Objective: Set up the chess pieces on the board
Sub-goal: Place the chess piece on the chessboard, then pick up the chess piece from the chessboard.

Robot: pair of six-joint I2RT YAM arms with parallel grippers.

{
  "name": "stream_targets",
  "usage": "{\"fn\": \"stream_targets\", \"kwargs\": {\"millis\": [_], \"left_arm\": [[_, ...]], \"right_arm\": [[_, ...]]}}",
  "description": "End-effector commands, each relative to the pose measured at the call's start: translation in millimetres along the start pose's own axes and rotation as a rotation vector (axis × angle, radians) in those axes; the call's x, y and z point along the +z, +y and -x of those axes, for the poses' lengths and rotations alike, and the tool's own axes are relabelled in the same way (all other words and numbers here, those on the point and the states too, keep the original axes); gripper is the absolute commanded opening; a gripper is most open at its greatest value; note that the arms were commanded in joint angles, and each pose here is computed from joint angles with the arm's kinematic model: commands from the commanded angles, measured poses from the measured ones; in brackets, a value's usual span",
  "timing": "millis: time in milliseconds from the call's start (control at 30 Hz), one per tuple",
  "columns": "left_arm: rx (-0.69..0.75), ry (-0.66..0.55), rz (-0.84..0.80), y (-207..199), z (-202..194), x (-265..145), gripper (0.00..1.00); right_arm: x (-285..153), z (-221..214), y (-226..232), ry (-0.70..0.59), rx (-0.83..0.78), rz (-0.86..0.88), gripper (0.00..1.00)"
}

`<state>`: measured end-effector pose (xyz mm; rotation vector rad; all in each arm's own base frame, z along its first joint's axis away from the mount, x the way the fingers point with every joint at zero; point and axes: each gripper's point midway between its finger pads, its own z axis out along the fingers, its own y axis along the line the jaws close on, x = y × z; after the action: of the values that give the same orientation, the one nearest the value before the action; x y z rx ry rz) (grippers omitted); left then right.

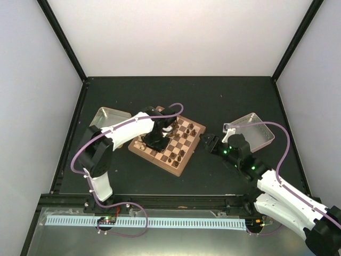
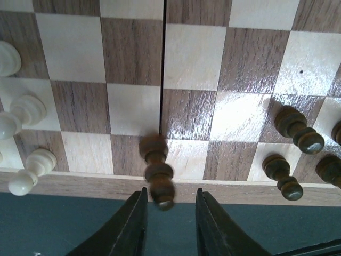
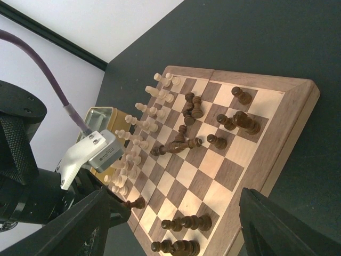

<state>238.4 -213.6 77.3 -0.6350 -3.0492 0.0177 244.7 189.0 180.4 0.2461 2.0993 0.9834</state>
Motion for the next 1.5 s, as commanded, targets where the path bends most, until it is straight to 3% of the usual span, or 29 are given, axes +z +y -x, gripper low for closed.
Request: {"fn": "stream_targets", "kwargs": {"millis": [0, 133, 533, 633, 933, 1200, 1467], "left_arm": [[0.001, -0.033, 0.014, 0, 14, -11, 0.29], [-0.019, -0.07, 0.001, -2, 21, -14, 0.35], [-0.063, -0.092, -0.027, -1, 10, -2, 0.43], [-0.056, -0.092, -0.046, -4, 9, 1, 0.37], [-0.05, -0.121, -0.066, -7, 13, -6, 0.07], [-0.029, -0.256, -0.089, -22, 45, -46, 0.06], [0.014, -0.321, -0.147, -62, 88, -60, 0.07]], "right_arm": [[-1, 1, -6, -0.012, -0.01, -0.026, 0.68], [-1, -1, -7, -0.004, -0.006, -0.028, 0.68], [-1, -2, -8, 0.005, 0.001, -0.031, 0.67], [-1, -3, -7, 0.01, 0.005, -0.028, 0.68], [-2, -2, -8, 0.006, 0.005, -0.032, 0.68], [-15, 7, -18, -0.07, 0.037, -0.068, 0.67], [-38, 22, -30, -0.198, 0.077, -0.086, 0.67]]}}
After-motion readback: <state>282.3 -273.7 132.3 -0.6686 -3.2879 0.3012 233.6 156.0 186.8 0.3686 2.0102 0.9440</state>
